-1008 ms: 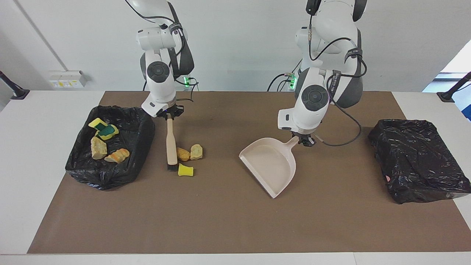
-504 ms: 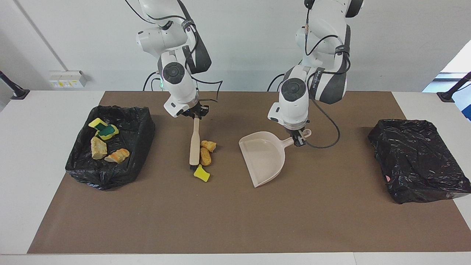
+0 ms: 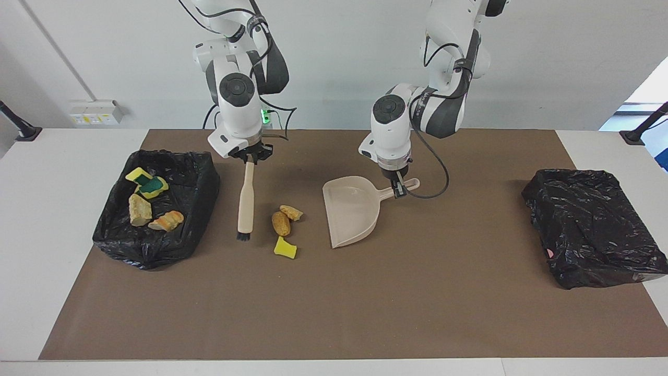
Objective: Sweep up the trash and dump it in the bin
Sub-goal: 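Sweep the bread pieces with the right gripper's brush into the dustpan, then sweep the yellow sponge into the dustpan with the right gripper's brush, then carry the dustpan with the left gripper to the nearby bag and tip it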
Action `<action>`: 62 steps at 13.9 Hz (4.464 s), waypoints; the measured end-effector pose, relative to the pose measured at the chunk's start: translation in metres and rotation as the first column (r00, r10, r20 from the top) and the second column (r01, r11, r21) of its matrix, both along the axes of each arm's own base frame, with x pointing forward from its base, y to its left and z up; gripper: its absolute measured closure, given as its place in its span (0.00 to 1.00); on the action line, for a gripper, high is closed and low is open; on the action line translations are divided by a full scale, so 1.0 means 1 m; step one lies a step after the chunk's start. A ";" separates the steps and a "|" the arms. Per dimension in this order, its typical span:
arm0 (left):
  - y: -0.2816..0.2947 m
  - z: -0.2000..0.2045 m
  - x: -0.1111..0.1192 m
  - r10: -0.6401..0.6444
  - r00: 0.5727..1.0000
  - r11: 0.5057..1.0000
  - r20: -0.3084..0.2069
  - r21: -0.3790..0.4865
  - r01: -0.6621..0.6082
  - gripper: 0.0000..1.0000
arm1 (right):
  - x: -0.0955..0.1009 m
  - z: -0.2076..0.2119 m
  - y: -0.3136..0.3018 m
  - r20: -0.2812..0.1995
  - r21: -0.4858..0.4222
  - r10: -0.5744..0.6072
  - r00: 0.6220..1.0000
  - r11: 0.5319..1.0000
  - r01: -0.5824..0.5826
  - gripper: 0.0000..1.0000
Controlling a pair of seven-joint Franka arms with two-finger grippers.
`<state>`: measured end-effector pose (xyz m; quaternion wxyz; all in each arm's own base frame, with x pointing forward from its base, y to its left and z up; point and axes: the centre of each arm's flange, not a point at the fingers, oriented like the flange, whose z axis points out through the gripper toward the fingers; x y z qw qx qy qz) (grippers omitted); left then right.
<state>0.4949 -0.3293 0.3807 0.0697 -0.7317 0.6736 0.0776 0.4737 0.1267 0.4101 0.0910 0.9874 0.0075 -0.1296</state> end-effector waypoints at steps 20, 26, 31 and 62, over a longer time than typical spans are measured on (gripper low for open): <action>0.010 -0.023 -0.005 0.046 0.998 0.998 0.030 -0.044 -0.045 0.67 | -0.044 -0.026 0.156 -0.150 0.488 0.008 0.989 0.870 0.067 0.74; 0.030 -0.015 0.014 0.088 0.996 0.994 0.030 -0.073 -0.086 0.67 | 0.011 0.030 0.066 0.058 0.246 0.064 0.996 0.966 -0.076 0.74; 0.051 0.012 0.040 0.111 0.992 0.994 -0.052 -0.005 -0.111 0.67 | 0.056 0.010 0.004 0.043 0.029 0.307 0.951 0.951 -0.308 0.74; 0.136 0.038 0.079 0.075 0.996 0.981 -0.038 -0.176 -0.080 0.67 | -0.056 0.094 0.121 -0.119 0.358 0.014 0.993 0.933 0.029 0.74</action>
